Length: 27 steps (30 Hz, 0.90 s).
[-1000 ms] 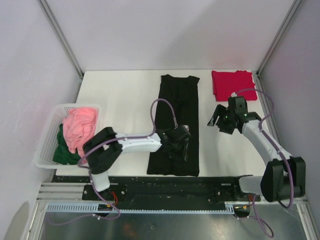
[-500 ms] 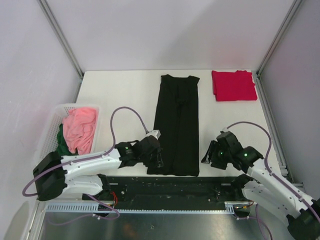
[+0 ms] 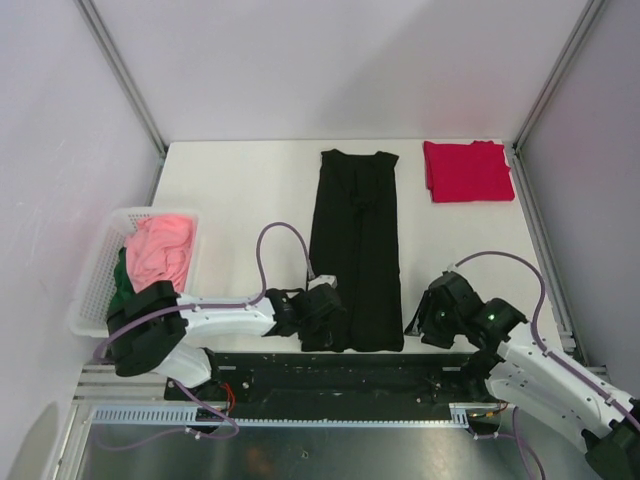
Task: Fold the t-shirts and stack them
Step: Rotate the tshirt 90 degrees, then grab the bottom of the folded rectangular tshirt with both arms
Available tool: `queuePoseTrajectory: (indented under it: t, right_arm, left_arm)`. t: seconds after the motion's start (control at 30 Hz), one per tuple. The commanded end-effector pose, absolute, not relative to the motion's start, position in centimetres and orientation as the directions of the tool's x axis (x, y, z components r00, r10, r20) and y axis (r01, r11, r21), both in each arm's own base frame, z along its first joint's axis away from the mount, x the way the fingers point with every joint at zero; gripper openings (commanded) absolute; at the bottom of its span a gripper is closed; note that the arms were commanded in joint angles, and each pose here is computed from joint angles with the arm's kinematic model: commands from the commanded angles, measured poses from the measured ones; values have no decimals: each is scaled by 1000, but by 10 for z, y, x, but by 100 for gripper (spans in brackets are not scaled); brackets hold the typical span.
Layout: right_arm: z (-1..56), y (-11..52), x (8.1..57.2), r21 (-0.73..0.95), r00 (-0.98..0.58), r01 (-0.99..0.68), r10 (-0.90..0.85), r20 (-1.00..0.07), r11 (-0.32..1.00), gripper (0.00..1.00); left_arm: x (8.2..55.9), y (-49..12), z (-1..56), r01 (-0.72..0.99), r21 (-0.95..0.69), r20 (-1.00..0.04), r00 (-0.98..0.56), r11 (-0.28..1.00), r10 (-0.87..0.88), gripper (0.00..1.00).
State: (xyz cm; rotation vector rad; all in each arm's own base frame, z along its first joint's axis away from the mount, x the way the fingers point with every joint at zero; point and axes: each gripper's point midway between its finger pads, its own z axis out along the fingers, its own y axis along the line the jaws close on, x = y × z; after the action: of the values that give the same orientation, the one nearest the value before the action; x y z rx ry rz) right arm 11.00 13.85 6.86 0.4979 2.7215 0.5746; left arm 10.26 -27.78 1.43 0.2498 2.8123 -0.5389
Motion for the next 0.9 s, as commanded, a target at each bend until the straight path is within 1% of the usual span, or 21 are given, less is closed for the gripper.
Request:
queuePoseTrajectory:
  t: [0.0,0.17,0.27,0.43,0.57,0.73,0.87]
  right_arm:
    - [63,137,109,403,-884,282,399,-242,870,51]
    - [62,145,109,403,-889,262,382,-253,877,46]
    - [59,146,109,388,-890,263,377,-257,884,43]
    - [53,146,108,349,-889,268,370,-271,898,43]
    - [50,147,109,338,-883,278,378,-279,899,42]
    - [48,145,110,345,-866,306,410,-287,888,42]
    - [45,142,109,354,-856,325,432,-284,877,42]
  left_arm:
    - [95,-283,5,236,-331,-283,-949,914,142,10]
    - [99,-289,29,256,-383,-336,-934,888,124,15]
    - [101,-298,49,274,-428,-362,-925,861,115,17]
    - [107,-319,78,312,-484,-399,-910,818,111,17]
    - [114,-339,91,350,-501,-423,-897,792,128,18]
    - [112,-365,79,377,-543,-401,-902,750,162,18]
    - [102,-368,49,374,-539,-347,-915,755,205,13]
